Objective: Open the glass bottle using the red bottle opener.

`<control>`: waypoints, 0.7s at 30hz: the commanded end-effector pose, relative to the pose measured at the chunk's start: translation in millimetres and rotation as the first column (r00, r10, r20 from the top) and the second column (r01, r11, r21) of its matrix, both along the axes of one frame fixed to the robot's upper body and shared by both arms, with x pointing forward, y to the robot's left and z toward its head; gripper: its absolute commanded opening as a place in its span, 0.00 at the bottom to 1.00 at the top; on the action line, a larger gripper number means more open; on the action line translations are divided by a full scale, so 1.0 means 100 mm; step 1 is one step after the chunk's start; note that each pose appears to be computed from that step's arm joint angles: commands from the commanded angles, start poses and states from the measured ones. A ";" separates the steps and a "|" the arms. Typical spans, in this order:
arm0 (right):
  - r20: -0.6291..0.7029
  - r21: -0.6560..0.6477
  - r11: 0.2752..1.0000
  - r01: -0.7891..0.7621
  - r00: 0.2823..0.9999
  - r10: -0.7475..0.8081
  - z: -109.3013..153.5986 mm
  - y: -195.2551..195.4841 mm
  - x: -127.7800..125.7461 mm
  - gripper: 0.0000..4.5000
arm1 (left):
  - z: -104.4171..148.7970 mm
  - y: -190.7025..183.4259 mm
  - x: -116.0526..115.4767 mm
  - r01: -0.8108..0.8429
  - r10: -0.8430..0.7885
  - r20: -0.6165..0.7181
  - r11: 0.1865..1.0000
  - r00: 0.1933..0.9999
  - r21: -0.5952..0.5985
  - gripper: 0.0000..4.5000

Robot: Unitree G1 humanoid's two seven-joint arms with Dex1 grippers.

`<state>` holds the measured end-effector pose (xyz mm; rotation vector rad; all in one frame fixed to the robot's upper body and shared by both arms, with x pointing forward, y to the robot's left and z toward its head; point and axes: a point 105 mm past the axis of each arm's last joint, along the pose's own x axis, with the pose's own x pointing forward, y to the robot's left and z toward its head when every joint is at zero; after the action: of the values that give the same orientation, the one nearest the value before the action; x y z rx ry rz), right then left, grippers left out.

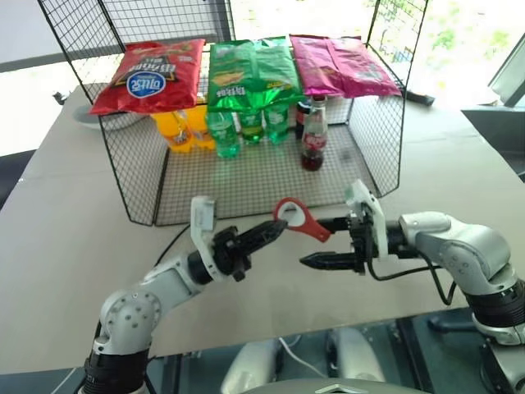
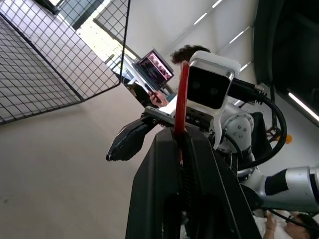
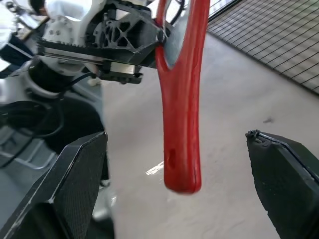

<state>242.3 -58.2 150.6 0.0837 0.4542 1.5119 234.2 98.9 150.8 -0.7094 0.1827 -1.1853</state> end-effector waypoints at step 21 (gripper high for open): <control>-0.102 0.012 0.987 -0.158 0.982 0.159 0.20 -0.03 -0.23 0.00 | 0.00 -0.06 -0.06 0.025 -0.026 0.041 0.999 0.999 0.019 0.00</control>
<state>234.2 -67.7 161.2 0.1582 0.5825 1.5698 223.5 89.4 150.1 -0.6820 0.1865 -1.2578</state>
